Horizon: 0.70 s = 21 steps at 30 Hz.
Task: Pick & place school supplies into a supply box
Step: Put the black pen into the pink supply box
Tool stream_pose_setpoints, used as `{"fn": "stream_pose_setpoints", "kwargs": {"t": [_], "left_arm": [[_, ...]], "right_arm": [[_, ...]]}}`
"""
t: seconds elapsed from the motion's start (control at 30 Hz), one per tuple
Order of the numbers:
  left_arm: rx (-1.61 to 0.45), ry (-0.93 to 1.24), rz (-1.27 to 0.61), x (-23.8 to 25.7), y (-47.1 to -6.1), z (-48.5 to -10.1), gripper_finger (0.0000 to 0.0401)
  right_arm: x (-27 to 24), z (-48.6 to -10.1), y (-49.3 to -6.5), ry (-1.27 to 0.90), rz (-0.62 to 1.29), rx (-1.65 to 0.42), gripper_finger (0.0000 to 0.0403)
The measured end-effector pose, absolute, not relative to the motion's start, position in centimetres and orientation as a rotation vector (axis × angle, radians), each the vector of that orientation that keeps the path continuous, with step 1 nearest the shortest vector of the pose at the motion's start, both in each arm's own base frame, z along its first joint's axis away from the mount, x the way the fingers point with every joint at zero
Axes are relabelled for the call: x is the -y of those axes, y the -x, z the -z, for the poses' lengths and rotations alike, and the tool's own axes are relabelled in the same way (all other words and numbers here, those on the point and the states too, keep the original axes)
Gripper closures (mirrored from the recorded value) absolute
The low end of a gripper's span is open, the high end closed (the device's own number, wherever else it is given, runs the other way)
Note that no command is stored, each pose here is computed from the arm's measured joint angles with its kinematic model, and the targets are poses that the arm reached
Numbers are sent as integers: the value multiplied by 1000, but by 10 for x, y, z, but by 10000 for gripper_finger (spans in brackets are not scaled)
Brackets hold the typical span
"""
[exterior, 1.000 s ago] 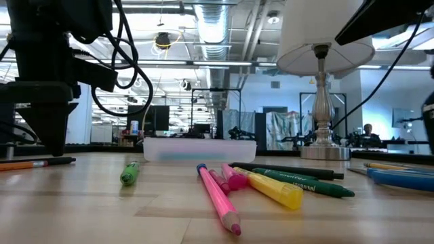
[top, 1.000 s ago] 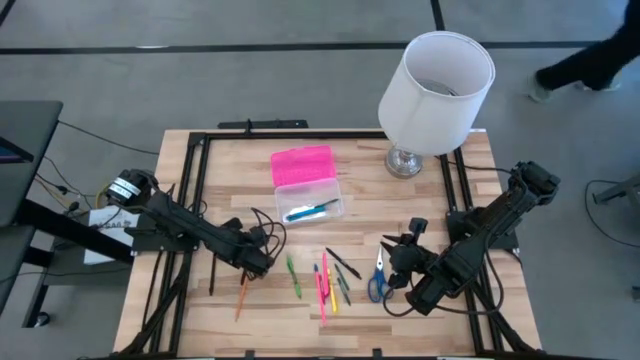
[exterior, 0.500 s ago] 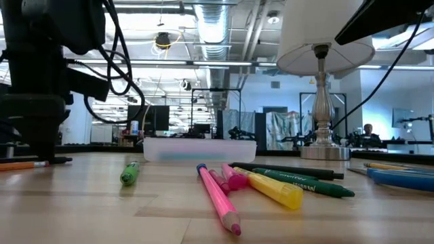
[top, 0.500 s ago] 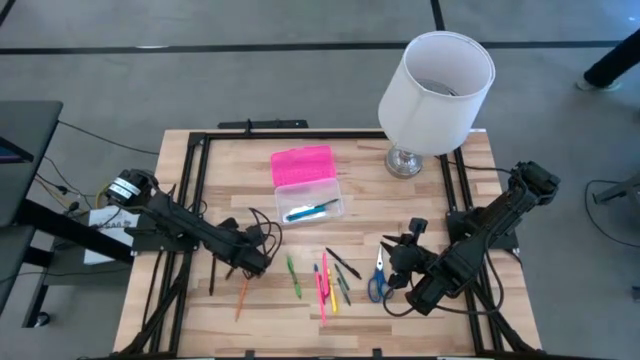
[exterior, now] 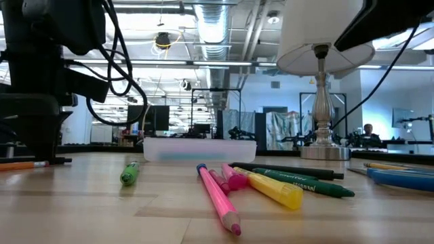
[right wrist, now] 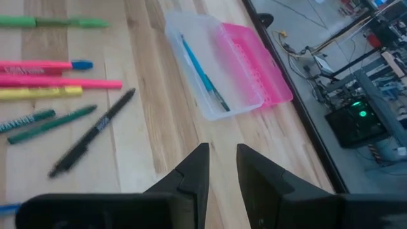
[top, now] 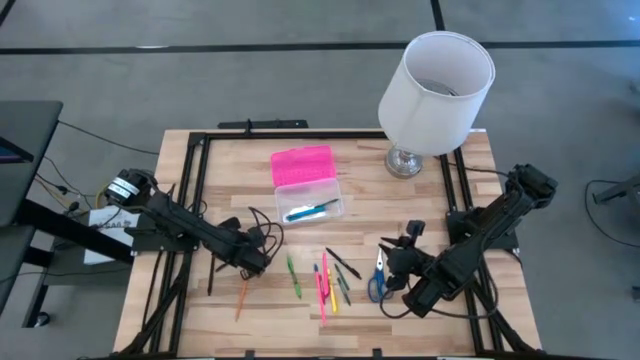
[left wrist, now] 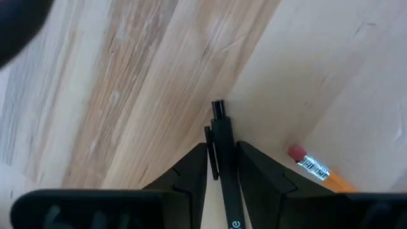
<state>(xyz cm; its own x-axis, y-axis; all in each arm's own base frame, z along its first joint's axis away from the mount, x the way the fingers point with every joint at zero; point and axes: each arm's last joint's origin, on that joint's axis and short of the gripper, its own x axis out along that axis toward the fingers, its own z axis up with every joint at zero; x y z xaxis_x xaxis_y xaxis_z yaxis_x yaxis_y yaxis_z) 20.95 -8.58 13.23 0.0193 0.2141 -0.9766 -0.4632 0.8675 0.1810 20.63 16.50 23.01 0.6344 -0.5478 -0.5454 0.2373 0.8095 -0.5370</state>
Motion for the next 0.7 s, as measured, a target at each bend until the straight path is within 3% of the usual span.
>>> {"fn": "stream_pose_setpoints", "kwargs": {"t": [0.37, 0.7], "left_arm": [[-1473, 193, -452, 77, -217, -131, 352], [-1471, 144, -354, 65, -228, -134, 335]], "right_arm": [[-171, -208, -214, 534, 482, -816, 328], [-171, -203, -216, 579, 483, -833, 328]]}}
